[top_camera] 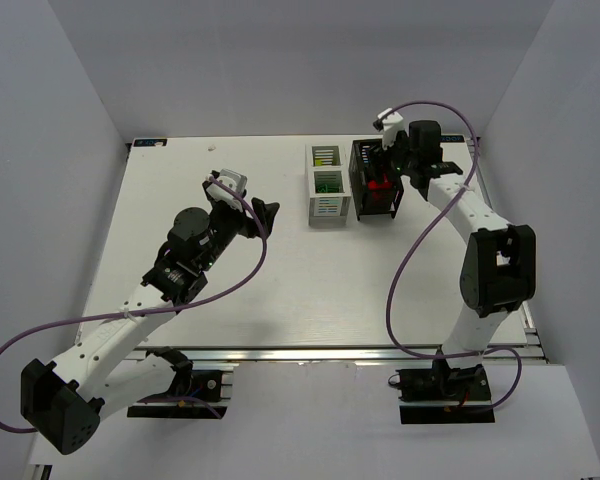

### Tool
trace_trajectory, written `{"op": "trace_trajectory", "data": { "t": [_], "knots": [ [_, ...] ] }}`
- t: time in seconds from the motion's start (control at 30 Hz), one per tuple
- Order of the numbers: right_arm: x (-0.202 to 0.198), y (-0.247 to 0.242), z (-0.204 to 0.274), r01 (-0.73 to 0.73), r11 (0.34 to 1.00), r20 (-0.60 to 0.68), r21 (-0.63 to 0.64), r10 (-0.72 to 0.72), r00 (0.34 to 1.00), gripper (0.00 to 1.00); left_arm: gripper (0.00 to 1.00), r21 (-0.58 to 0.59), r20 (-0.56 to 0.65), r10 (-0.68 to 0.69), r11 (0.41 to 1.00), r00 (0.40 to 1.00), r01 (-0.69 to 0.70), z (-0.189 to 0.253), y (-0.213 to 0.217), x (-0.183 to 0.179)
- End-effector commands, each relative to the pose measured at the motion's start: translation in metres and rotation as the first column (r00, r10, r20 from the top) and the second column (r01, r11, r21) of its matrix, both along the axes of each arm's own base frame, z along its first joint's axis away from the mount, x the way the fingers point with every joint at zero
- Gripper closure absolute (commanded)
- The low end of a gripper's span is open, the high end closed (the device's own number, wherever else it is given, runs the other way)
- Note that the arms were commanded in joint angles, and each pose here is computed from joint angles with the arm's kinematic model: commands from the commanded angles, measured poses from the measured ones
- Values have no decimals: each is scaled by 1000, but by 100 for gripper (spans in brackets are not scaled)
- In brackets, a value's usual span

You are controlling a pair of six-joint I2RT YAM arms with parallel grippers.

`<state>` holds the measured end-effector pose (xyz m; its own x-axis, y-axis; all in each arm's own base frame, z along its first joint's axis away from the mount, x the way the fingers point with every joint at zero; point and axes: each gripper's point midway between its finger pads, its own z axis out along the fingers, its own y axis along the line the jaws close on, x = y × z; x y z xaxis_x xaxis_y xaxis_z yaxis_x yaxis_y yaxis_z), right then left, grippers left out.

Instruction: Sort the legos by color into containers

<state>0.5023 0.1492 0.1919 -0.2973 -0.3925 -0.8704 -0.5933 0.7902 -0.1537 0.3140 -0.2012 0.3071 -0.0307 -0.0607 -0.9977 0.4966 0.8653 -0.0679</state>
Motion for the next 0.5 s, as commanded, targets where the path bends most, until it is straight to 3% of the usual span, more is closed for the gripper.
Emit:
{"op": "trace_trajectory", "data": {
  "t": [0.0, 0.07, 0.17, 0.3, 0.4, 0.47],
  "knots": [
    [10, -4, 20, 13, 1000, 40, 24, -14, 999, 30, 11, 0, 12, -5, 1000, 1000, 5, 3, 0, 0],
    [9, -6, 21, 15, 999, 40, 29, -16, 999, 27, 11, 2, 12, -5, 1000, 1000, 5, 3, 0, 0],
    [0, -9, 35, 7, 999, 63, 42, -10, 998, 11, 11, 0, 12, -4, 1000, 1000, 4, 3, 1, 0],
    [-49, -4, 85, -56, 989, 174, 135, 33, 984, 11, 10, -3, 11, -11, 1000, 1000, 12, 4, -1, -1],
    [-80, -12, 110, 58, 956, 88, 286, -87, 992, 11, 7, -2, -1, -12, 1000, 1000, 12, 3, -2, 0],
    [-115, -7, 115, 37, 944, 0, 327, -39, 999, 11, 2, -5, -6, -15, 1000, 1000, 15, 3, -2, 0]
  ]
}}
